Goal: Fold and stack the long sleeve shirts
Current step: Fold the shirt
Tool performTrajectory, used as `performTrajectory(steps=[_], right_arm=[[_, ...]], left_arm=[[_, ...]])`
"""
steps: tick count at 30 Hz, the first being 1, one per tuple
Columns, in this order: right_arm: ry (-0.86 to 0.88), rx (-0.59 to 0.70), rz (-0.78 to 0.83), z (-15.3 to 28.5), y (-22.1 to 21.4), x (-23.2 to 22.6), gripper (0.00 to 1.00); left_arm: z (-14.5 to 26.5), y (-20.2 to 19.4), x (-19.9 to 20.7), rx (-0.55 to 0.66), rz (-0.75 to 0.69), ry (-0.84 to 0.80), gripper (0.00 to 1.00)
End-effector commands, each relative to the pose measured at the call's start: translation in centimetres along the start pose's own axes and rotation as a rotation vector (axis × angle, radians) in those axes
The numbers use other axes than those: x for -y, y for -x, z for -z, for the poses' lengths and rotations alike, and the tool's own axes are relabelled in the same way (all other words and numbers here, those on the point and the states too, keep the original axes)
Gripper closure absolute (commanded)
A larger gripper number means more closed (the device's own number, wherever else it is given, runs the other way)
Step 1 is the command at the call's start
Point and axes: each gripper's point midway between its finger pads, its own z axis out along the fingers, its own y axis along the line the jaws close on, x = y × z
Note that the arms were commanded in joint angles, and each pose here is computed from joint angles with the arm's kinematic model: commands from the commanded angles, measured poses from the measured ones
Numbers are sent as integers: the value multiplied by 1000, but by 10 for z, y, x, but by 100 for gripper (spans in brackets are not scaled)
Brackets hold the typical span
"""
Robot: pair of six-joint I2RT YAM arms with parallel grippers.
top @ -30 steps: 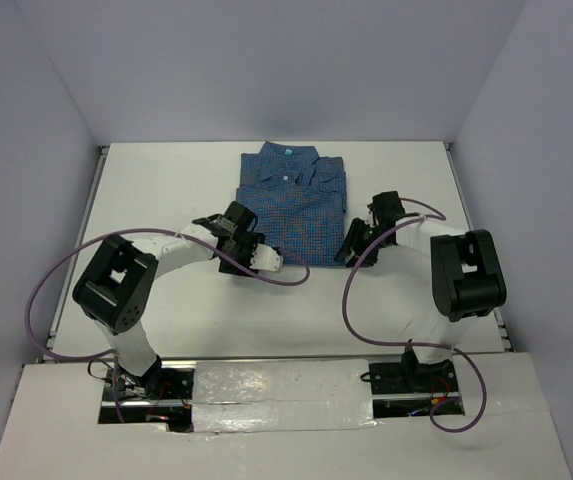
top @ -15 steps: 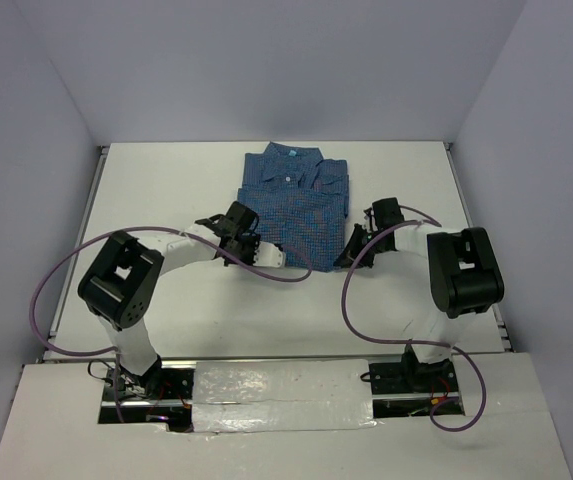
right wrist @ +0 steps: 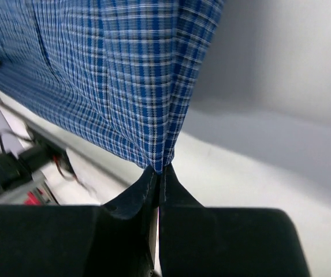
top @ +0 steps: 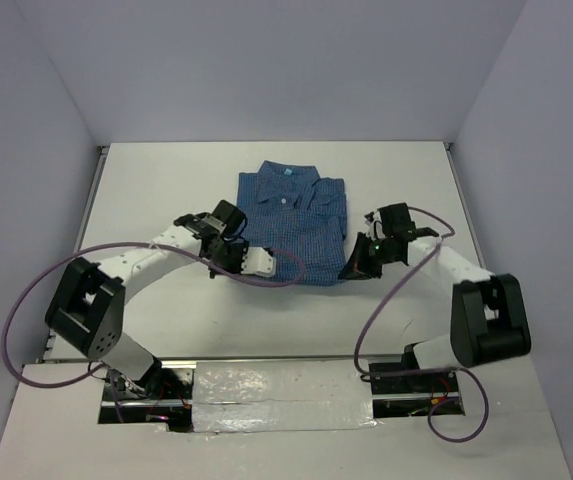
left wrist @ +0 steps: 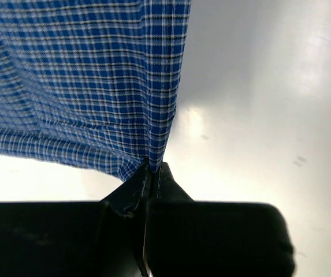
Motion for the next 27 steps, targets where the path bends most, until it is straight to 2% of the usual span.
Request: performTrajectory(steps=[1,3,4,7,11,12,14,18,22,23,27], right_arm=[[-80,-120,-8,22,-58,8,100],[-80,-134,35,32,-79,-7,100],[-125,-161,29,38,-93,-4,100],[-116,-215,34,54,-127,-16,100],[-88,-242,2,85,-153,-27,100],[-64,-217,15,96,-152,-36,100],[-73,-236,-22,109,-159,-42,100],[-8,-237,39,121,-136,-76,100],[-28,-210,76,115,-95,-73,100],[-42,-200,54,110,-76,-62,100],[14,-171,52,89,-26,-62,100]], left_arm=[[36,-11,50,-49,76,-140,100],[54,-9,70,-57,88,-178,100],[64,-4,72,-46,89,-177,100],[97,11,95,11,47,-223,100],[126,21,108,55,17,-217,100],[137,32,107,100,11,-213,100],[148,41,108,131,41,-224,100],[164,76,61,221,100,-128,100],[169,70,5,263,252,-72,100],[166,67,1,264,282,-99,100],[138,48,-38,242,418,-159,100]])
